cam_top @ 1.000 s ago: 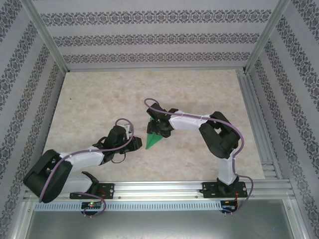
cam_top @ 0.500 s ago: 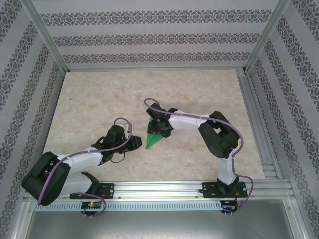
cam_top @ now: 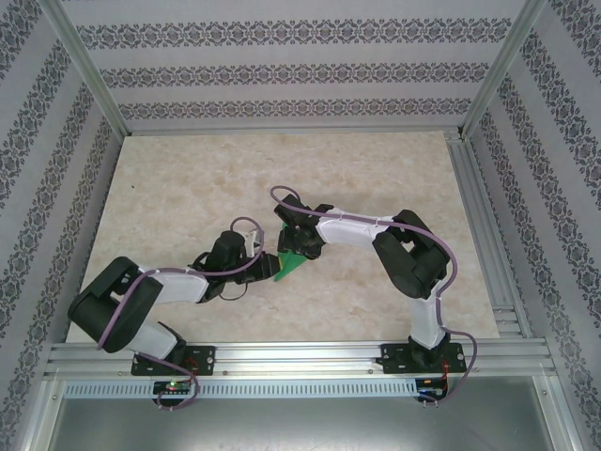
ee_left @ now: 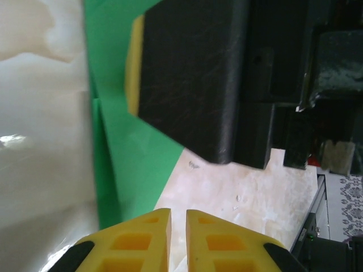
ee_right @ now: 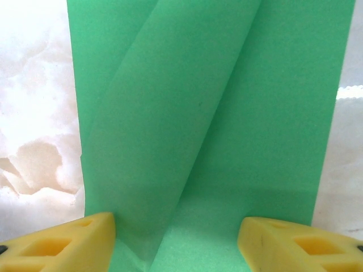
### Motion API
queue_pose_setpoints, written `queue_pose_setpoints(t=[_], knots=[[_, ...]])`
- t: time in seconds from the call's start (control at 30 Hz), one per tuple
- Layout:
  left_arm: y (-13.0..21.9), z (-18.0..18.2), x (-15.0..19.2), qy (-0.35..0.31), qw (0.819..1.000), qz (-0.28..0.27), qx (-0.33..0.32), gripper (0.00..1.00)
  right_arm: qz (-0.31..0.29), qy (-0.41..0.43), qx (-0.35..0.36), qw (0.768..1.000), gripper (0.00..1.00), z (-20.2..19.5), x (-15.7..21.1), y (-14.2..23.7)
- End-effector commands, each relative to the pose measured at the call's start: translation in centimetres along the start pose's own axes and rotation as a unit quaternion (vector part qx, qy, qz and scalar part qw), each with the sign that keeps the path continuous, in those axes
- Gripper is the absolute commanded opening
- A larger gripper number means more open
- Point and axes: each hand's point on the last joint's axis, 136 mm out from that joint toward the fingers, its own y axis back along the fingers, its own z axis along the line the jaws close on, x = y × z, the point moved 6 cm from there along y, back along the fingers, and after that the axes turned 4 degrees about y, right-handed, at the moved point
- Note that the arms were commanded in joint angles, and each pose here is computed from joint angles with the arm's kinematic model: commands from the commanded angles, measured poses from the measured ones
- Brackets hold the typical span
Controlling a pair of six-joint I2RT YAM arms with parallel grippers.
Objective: Fold a paper plane with a square sheet of paper (pick it up from the middle)
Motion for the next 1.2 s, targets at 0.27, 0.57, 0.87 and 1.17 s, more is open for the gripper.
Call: queue_pose_setpoints(t=[0.27,0.57,0.87,1.17], knots=[[-1.6,0.1,-1.1,-0.005,1.0,-0.017,-0.019,0.11,0.082,-0.001,0.153,0.985,0.64,-6.8,4.4,-5.0],[-1.8,1.3,-0.9,0.004,0.999,-0.014,-0.053,0.1,0.082,-0.001,0.152,0.985,0.64,-6.8,4.3,-5.0],[-1.9,2.0,-0.7,0.008,0.997,-0.009,-0.074,0.09,0.084,0.001,0.153,0.985,0.64,-6.8,4.4,-5.2],[-2.1,2.6,-0.5,0.015,0.996,-0.002,-0.089,0.09,0.087,0.001,0.155,0.984,0.64,-6.9,4.5,-5.3]])
